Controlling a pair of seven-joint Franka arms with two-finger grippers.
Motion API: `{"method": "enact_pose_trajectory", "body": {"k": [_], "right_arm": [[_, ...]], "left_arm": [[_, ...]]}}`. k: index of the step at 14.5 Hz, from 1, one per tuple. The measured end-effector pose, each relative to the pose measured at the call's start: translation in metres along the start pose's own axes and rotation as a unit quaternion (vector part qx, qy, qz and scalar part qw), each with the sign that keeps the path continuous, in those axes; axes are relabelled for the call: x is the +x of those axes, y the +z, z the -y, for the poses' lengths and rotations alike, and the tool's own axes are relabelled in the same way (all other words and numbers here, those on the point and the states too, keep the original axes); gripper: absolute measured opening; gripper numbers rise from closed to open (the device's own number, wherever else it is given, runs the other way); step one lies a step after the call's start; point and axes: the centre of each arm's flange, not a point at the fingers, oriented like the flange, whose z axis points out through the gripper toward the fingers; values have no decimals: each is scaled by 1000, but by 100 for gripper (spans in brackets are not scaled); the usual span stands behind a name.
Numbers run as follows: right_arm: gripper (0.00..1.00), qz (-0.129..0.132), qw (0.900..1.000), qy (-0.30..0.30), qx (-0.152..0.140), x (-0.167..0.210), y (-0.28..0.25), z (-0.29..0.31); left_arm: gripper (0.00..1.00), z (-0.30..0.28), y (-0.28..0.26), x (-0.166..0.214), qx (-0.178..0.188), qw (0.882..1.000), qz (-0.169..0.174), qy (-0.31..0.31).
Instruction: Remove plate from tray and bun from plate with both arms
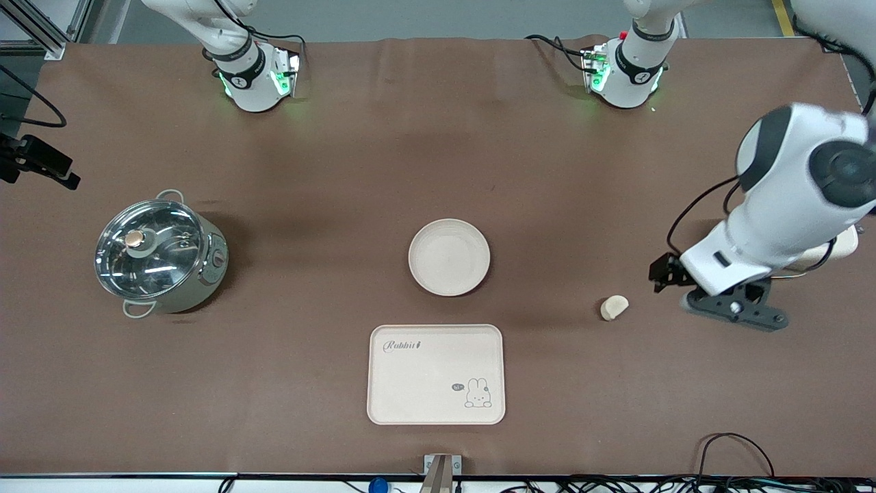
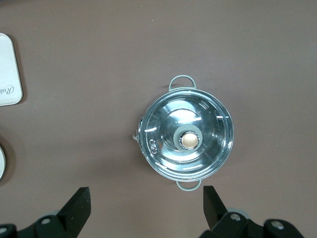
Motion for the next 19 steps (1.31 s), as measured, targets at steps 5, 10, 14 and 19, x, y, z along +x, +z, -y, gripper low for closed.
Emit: {"method": "enact_pose_trajectory", "body": {"k": [5, 10, 14, 19], "right_arm": [[100, 0, 1000, -2, 0, 0, 0, 0], [100, 2, 1000, -5, 0, 0, 1, 0], [100, 3, 1000, -5, 0, 0, 2, 0], [100, 5, 1000, -5, 0, -1, 3, 0]], "left_arm": [[100, 20, -86, -37, -16, 998, 18, -61], [100, 43, -158, -91, 22, 996, 22, -85], [100, 28, -143, -109, 16, 997, 31, -75], [100, 39, -138, -113, 2, 996, 21, -89]]}}
